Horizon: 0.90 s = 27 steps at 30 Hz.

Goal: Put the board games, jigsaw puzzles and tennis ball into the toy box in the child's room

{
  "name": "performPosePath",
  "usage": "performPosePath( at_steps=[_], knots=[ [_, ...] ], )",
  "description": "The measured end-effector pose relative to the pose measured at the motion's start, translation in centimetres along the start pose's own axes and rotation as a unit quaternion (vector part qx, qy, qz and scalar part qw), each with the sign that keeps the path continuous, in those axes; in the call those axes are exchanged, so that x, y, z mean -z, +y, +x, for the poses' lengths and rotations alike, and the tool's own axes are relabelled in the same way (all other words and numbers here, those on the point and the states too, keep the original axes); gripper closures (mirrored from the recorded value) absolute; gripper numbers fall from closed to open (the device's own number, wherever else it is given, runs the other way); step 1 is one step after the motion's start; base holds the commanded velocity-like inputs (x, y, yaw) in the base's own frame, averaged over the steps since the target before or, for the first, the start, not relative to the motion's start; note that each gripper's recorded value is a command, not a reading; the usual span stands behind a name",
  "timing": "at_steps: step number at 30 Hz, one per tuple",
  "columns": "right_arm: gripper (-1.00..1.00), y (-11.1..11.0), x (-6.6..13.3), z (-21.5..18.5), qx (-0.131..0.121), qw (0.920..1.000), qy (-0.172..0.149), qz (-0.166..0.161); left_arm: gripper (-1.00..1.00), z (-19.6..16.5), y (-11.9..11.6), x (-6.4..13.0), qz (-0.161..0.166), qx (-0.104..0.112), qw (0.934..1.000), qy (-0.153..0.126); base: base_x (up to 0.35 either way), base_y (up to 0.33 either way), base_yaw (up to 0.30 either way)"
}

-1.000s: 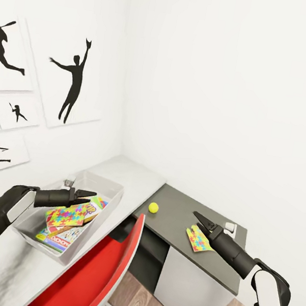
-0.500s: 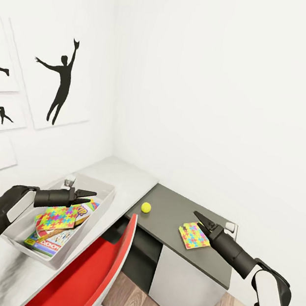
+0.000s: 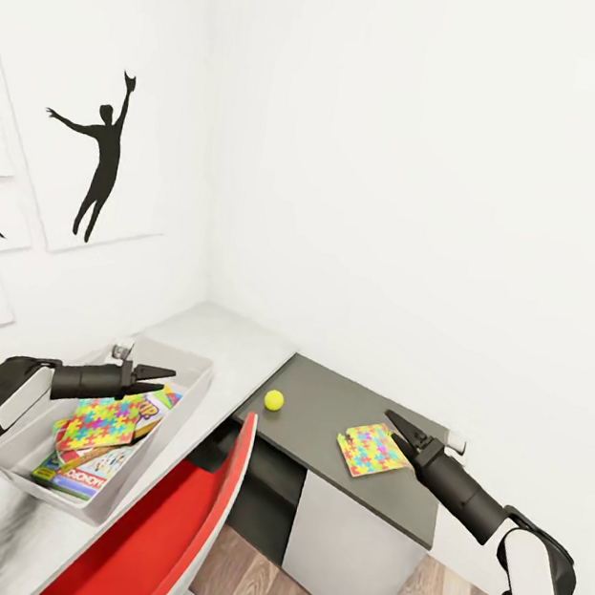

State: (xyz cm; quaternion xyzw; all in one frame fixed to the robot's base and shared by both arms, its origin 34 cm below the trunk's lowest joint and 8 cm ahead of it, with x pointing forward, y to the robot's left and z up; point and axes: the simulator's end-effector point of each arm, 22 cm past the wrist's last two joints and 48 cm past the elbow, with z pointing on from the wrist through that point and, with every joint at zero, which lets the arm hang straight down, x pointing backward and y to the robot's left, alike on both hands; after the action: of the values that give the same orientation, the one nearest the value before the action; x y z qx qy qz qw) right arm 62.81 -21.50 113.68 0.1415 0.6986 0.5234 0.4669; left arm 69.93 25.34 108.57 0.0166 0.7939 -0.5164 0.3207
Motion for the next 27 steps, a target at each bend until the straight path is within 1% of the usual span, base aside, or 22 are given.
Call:
performPosePath(
  at_steps=[3, 7, 11, 23, 27],
  knots=[
    [-1.00, -0.1, 0.1, -0.2, -0.001, 1.0000, -0.003, 0.001, -1.00, -0.3, -0.1, 0.7, 0.002, -0.001, 1.0000, -0.002, -0.012, 0.000, -0.263],
    [-1.00, -0.2, 0.2, -0.3, -0.001, 1.0000, -0.004, 0.002, -1.00, -0.3, -0.5, 1.0, 0.012, 0.003, 0.9999, 0.000, -0.004, 0.000, -0.269],
    [-1.00, -0.3, 0.2, -0.3, -0.001, 1.0000, -0.005, 0.003, -1.00, -0.3, -1.0, 1.1, 0.020, 0.008, 0.9998, 0.003, -0.001, 0.000, -0.271],
    [-1.00, -0.9, 0.3, -0.3, -0.004, 0.9999, -0.006, 0.010, -1.00, -0.3, -1.6, 0.9, 0.027, 0.006, 0.9996, 0.006, 0.000, 0.000, -0.272],
    [-1.00, -1.3, 0.7, -0.9, -0.006, 0.9998, -0.014, 0.015, -1.00, -0.3, -1.7, 0.8, 0.029, 0.007, 0.9995, 0.006, 0.000, 0.000, -0.272]
  ],
)
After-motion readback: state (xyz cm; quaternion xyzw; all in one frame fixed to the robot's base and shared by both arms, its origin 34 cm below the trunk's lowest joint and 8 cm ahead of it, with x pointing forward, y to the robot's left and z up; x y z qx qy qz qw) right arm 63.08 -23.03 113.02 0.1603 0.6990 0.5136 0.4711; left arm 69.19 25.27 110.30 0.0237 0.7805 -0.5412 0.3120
